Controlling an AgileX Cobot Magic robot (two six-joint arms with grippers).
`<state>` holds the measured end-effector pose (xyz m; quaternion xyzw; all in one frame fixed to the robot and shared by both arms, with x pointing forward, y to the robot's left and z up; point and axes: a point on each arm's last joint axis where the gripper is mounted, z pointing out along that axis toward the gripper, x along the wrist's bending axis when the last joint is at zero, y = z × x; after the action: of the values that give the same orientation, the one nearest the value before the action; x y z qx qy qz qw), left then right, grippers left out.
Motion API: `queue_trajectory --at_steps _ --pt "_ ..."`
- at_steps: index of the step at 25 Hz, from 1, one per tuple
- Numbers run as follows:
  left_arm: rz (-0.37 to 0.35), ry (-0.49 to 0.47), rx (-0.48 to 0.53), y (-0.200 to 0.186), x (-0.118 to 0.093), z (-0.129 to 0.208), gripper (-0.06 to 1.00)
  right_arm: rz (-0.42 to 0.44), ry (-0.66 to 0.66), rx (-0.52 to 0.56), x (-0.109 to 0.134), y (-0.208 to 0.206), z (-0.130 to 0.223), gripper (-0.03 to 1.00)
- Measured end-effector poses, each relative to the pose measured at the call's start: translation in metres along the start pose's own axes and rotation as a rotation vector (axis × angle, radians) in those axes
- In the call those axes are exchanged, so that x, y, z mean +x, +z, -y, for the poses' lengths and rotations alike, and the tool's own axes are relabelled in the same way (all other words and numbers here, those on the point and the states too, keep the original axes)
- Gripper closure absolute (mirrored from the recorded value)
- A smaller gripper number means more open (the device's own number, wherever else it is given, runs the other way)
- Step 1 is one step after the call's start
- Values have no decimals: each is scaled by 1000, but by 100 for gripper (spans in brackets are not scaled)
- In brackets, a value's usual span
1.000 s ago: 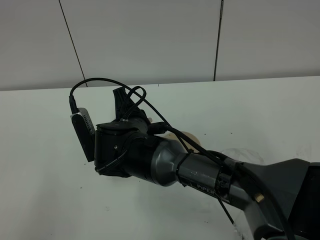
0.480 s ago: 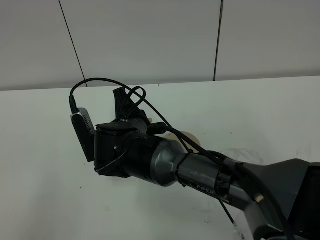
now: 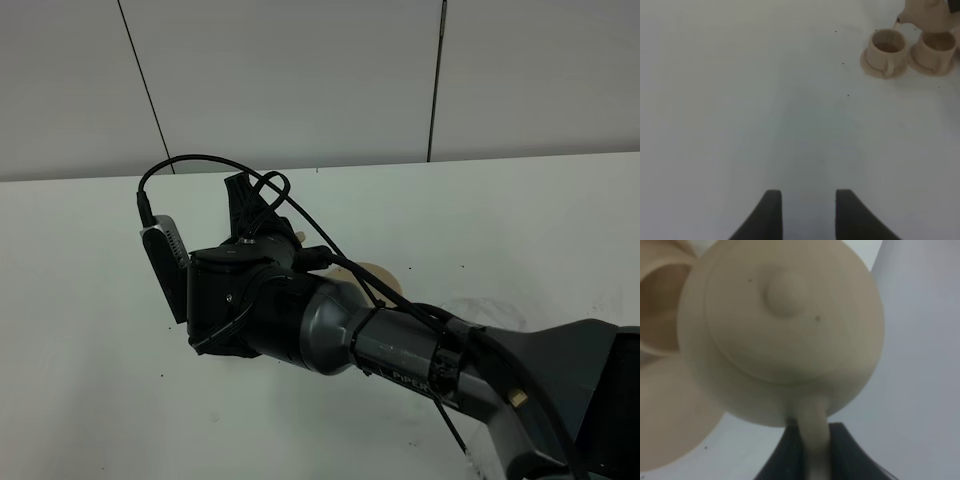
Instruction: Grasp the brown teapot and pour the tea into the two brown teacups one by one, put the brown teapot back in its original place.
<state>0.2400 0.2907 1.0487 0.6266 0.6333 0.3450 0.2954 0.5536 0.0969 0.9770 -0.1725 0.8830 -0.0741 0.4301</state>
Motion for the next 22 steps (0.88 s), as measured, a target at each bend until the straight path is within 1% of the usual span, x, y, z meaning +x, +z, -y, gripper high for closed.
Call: queue_trajectory --at_steps 22 --pt "0 0 0 0 0 0 62 10 -9 13 0 -2 0 87"
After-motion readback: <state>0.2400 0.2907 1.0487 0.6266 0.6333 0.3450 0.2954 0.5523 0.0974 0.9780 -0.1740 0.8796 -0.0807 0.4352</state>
